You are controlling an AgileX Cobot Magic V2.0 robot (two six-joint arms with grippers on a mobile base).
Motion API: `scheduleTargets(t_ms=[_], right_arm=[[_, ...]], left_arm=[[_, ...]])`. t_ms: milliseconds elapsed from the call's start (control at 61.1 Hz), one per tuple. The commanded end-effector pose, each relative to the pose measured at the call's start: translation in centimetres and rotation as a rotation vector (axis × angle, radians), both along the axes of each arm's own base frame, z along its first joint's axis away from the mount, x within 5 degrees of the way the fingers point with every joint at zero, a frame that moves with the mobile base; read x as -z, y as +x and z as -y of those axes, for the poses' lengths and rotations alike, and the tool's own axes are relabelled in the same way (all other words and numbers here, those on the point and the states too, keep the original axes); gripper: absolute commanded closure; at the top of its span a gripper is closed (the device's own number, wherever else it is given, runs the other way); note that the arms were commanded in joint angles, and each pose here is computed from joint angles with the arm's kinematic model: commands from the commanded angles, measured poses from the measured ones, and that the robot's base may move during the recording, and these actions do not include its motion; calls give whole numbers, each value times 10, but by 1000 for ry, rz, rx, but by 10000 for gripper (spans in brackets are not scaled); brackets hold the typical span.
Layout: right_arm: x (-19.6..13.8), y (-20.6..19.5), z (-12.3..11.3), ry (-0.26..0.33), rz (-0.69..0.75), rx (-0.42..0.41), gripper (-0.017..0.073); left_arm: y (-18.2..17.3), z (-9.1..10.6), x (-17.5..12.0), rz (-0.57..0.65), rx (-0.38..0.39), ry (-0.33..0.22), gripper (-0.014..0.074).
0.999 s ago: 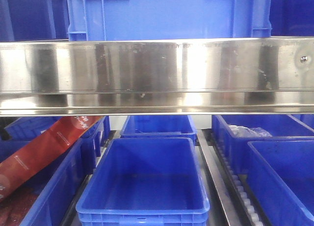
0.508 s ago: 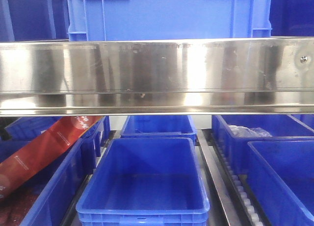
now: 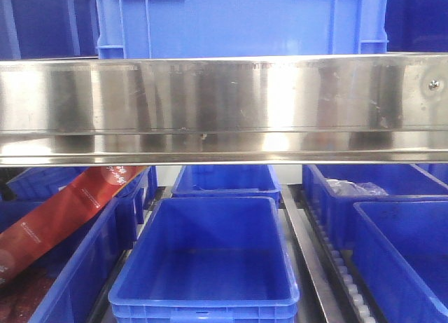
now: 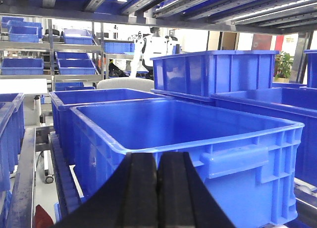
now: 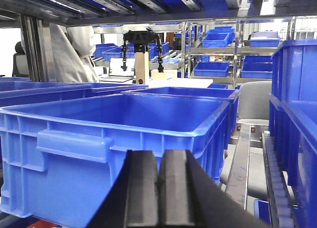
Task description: Place cylindrical capacitor in blue bin on shelf
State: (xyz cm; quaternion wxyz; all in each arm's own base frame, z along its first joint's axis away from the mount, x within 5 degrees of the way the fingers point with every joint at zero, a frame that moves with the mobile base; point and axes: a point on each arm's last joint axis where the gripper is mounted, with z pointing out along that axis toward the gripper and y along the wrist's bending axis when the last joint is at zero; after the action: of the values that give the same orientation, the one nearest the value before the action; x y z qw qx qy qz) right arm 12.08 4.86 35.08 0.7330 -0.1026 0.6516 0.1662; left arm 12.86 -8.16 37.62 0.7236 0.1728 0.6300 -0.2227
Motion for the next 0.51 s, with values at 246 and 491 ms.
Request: scheduleTargets(t_ms=[246,491], right_arm=[[19,-21,29,-5,57,191,721],[89,-50,49,-19,15,382,721]], left_arm=[[-1,-1,-2,14,-4,-14,704],[-1,-1,-2,20,-4,-17,704]])
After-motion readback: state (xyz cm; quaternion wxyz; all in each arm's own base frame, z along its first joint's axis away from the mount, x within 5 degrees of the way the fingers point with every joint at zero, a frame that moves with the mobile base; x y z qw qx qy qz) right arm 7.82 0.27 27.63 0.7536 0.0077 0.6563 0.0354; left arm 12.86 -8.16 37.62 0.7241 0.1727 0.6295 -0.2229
